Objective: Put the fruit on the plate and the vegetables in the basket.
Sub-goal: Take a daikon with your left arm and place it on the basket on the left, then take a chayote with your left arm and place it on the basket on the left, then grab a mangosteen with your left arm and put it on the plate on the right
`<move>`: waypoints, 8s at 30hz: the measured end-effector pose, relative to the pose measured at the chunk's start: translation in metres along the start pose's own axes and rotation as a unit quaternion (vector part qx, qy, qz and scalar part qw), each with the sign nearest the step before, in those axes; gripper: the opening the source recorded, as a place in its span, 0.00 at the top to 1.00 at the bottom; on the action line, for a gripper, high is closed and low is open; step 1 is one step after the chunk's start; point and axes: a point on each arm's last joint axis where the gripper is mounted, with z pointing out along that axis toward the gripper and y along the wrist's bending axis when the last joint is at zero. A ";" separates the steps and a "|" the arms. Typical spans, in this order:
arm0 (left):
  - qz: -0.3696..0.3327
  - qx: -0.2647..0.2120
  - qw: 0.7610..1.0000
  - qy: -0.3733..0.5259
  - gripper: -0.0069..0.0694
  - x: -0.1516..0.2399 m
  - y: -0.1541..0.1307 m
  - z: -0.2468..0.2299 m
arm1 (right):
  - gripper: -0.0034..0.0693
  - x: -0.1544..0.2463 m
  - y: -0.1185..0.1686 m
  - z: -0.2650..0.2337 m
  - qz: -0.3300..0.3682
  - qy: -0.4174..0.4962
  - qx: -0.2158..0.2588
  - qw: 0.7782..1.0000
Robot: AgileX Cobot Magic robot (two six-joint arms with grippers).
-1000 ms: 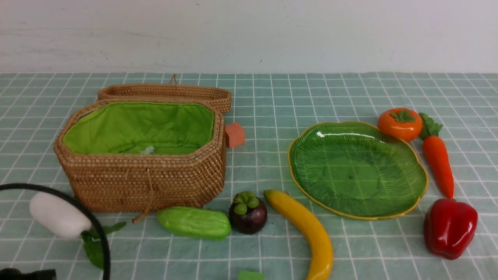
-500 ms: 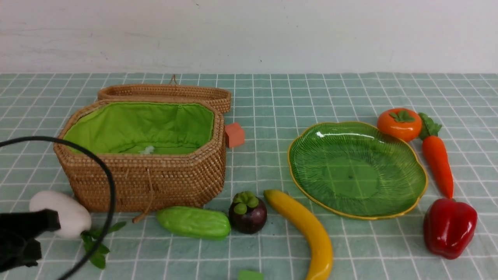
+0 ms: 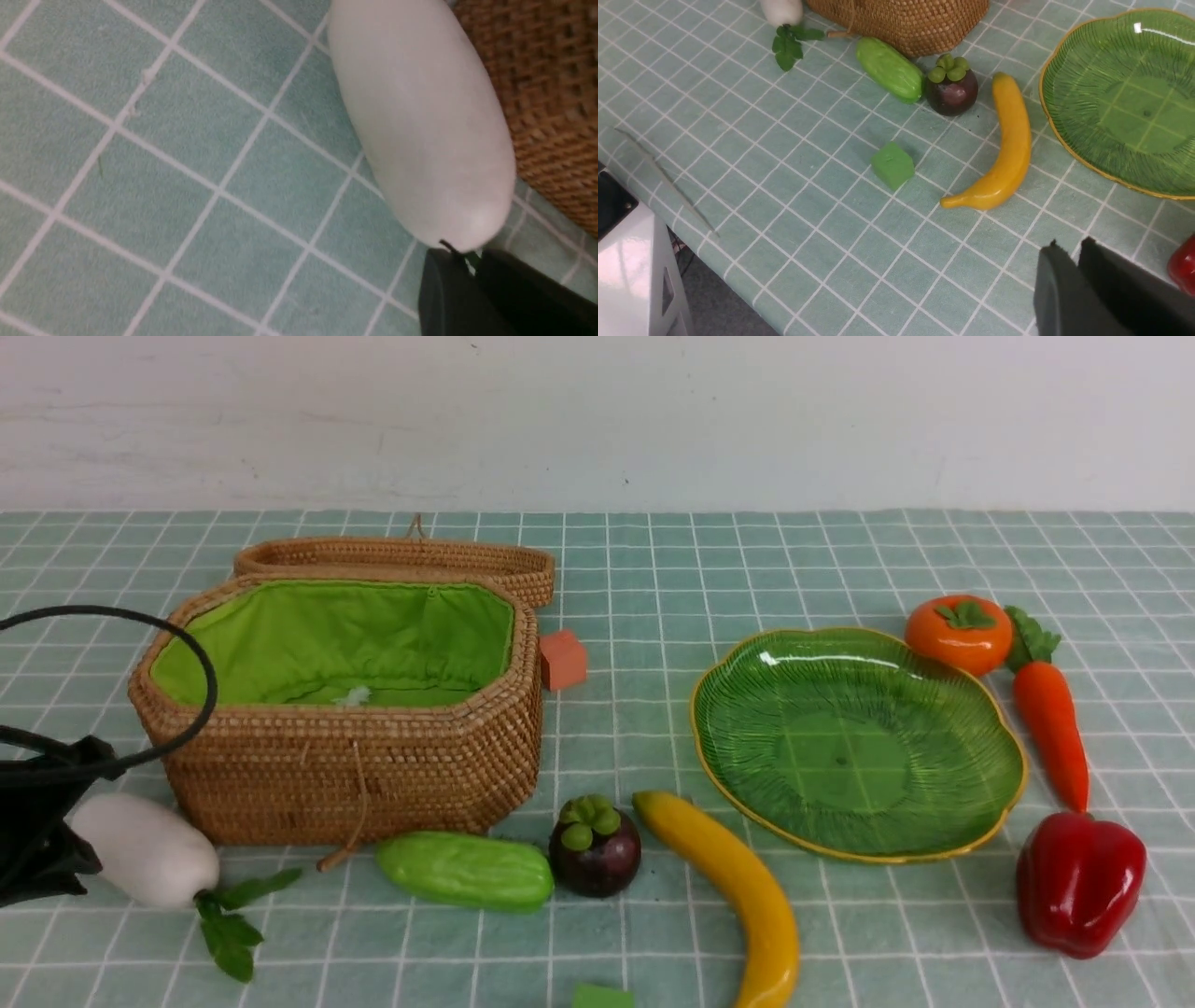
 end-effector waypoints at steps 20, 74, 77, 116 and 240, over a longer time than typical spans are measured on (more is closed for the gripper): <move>-0.105 -0.007 0.992 -0.076 0.14 -0.019 0.011 0.071 | 0.83 -0.006 0.000 0.000 0.003 -0.031 0.002 1.000; 0.864 0.015 0.486 -0.130 0.24 -0.002 -0.220 0.019 | 0.78 -0.018 -0.002 -0.002 0.000 -0.099 0.011 0.995; 0.864 0.014 0.486 -0.131 0.24 -0.002 -0.220 0.016 | 0.78 -0.019 -0.002 -0.002 -0.001 -0.105 0.014 0.994; 0.788 0.210 0.550 0.180 0.90 0.092 -0.177 -0.032 | 0.76 -0.001 0.014 -0.032 -0.024 -0.137 0.013 0.990; 0.780 0.032 0.623 0.045 0.21 0.168 -0.279 0.070 | 0.73 0.029 0.024 -0.046 0.001 -0.056 0.003 0.998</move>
